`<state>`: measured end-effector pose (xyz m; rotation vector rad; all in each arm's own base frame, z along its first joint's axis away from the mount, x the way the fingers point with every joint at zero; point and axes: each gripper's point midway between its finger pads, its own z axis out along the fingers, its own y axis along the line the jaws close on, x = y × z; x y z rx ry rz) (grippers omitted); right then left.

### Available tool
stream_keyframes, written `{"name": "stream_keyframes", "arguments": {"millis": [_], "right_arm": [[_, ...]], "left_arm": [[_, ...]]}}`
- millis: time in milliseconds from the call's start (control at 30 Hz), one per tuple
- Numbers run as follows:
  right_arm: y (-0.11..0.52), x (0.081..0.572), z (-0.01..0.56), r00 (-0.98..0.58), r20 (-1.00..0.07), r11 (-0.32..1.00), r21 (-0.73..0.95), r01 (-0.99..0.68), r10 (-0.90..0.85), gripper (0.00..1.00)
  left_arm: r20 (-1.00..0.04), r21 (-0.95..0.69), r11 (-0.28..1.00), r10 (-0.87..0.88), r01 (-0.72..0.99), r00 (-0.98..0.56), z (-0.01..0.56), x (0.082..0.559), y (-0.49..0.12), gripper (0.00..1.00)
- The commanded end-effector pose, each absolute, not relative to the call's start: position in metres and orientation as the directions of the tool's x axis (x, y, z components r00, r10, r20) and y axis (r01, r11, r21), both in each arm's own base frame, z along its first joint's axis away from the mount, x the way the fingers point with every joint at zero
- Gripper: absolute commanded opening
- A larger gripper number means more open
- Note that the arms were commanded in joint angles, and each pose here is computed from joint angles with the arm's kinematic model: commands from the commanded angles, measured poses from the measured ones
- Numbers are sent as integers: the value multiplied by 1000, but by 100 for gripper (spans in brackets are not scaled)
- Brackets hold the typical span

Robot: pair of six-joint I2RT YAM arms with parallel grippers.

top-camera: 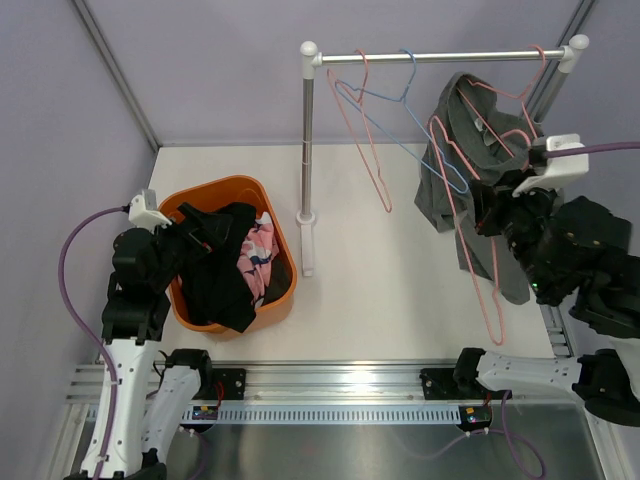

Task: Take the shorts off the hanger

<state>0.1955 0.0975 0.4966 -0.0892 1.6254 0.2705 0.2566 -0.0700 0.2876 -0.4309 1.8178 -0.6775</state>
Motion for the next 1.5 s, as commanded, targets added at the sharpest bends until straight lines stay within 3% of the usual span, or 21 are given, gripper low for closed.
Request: {"name": "stream_keyframes", "arguments": {"millis": [0,133,367,800,1133,1467], "right_arm": [[80,230,488,-69,-995,996,-81,47,-77,0],[63,245,496,-40,-999,998,-21,63,-18,0],[44,271,492,-80,-994,987,-86,134,-76,0],[130,287,451,-269,-956,954,-34,-299,-119,0],[105,312,468,-229,-966,986,-84,-146,-116,0],[84,394,506,-77,-995,981,82,-176,69,0]], "left_arm": [[-798,-571,816,-525,88,-296,306,248,-67,99],[-815,-546,831,-497,107,-298,305,246,-68,99],[-824,-522,842,-455,139,-338,292,245,-73,99],[-851,-433,882,-333,184,-407,253,211,-74,99],[-868,-425,878,-325,221,-376,251,203,-79,99],[-877,-422,867,-316,266,-362,255,199,-87,99]]}}
